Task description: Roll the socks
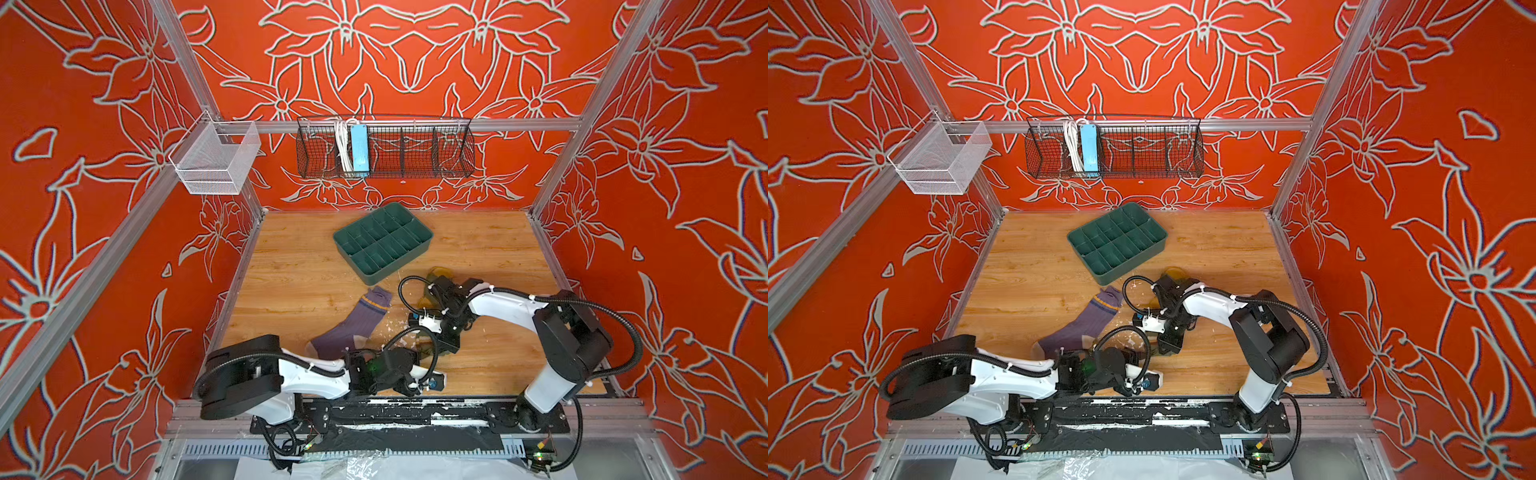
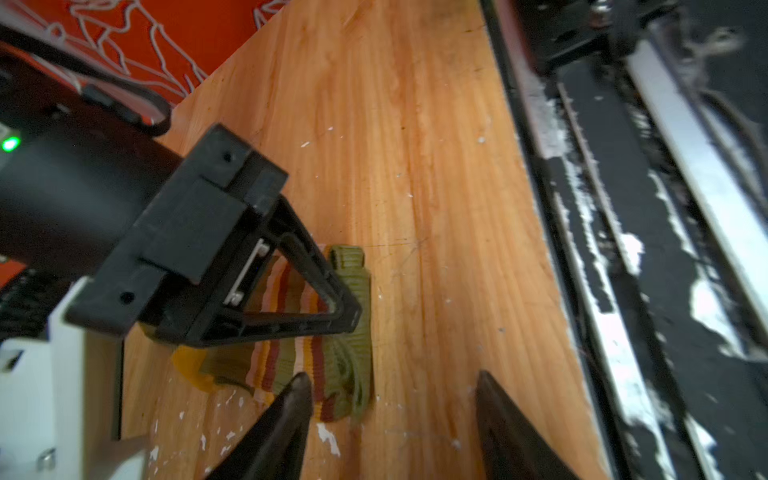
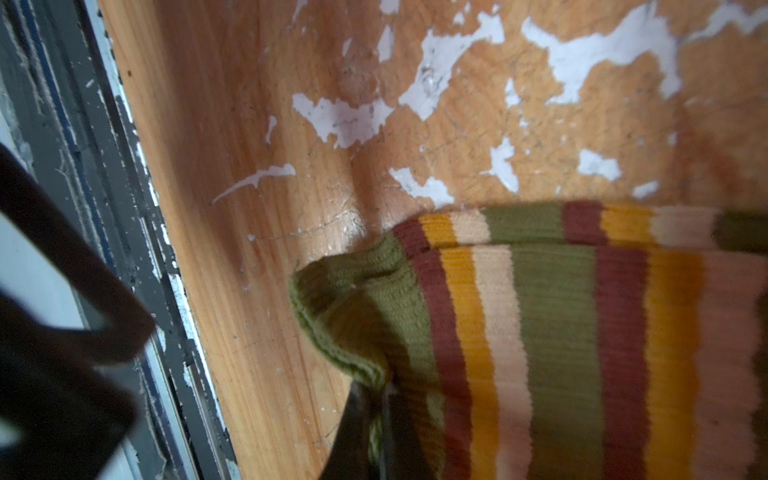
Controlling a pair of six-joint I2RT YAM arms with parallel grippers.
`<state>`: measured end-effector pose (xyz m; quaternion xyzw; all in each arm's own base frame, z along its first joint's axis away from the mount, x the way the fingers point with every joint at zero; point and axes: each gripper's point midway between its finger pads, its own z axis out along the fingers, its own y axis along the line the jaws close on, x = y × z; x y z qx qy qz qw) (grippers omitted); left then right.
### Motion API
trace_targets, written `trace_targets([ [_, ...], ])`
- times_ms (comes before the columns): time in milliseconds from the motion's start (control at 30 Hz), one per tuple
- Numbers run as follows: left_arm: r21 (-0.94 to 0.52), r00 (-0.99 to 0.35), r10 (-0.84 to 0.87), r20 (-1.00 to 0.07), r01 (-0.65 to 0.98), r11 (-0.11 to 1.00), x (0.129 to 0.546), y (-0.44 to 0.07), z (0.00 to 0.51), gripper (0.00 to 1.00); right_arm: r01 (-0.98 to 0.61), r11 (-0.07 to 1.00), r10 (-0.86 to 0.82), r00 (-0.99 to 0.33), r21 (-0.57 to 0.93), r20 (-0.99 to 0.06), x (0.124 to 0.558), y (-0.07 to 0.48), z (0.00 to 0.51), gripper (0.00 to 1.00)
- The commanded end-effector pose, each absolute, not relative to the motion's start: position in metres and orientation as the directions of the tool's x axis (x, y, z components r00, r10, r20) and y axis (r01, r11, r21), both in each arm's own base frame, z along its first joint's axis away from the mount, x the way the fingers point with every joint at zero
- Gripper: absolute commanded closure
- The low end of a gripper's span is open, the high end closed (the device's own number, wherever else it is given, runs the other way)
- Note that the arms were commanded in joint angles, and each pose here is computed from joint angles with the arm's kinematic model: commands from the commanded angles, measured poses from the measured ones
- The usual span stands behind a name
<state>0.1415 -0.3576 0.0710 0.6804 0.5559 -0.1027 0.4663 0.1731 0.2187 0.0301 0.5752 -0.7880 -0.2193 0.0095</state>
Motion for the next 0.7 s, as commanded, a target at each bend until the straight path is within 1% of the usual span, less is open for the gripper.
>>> trace_targets([
  [0, 0.543, 0.325, 0.635, -0.701, 0.820, 0.180, 0.163, -0.372, 0.085, 0.40, -0.904, 0.221, -0.909, -0.327, 0.365, -0.260, 0.173, 0.220, 0.036, 1.00],
  [133, 0.554, 0.333, 0.668, -0.666, 0.820, 0.142, 0.164, -0.372, 0.069, 0.47, -0.909, 0.220, -0.908, -0.323, 0.354, -0.266, 0.175, 0.221, 0.038, 1.00],
  [267, 0.561, 0.305, 0.702, -0.644, 0.811, 0.163, 0.173, -0.366, 0.058, 0.54, -0.913, 0.215, -0.907, -0.318, 0.347, -0.275, 0.175, 0.222, 0.040, 1.00],
  [367, 0.554, 0.271, 0.716, -0.644, 0.811, 0.191, 0.178, -0.361, 0.054, 0.55, -0.914, 0.216, -0.906, -0.319, 0.342, -0.278, 0.175, 0.221, 0.040, 1.00],
  [533, 0.517, 0.227, 0.733, -0.641, 0.833, 0.195, 0.179, -0.358, 0.043, 0.57, -0.917, 0.218, -0.905, -0.319, 0.335, -0.283, 0.175, 0.220, 0.041, 1.00],
  [667, 0.507, 0.214, 0.741, -0.637, 0.840, 0.194, 0.180, -0.361, 0.038, 0.63, -0.917, 0.218, -0.903, -0.319, 0.333, -0.288, 0.175, 0.220, 0.043, 1.00],
])
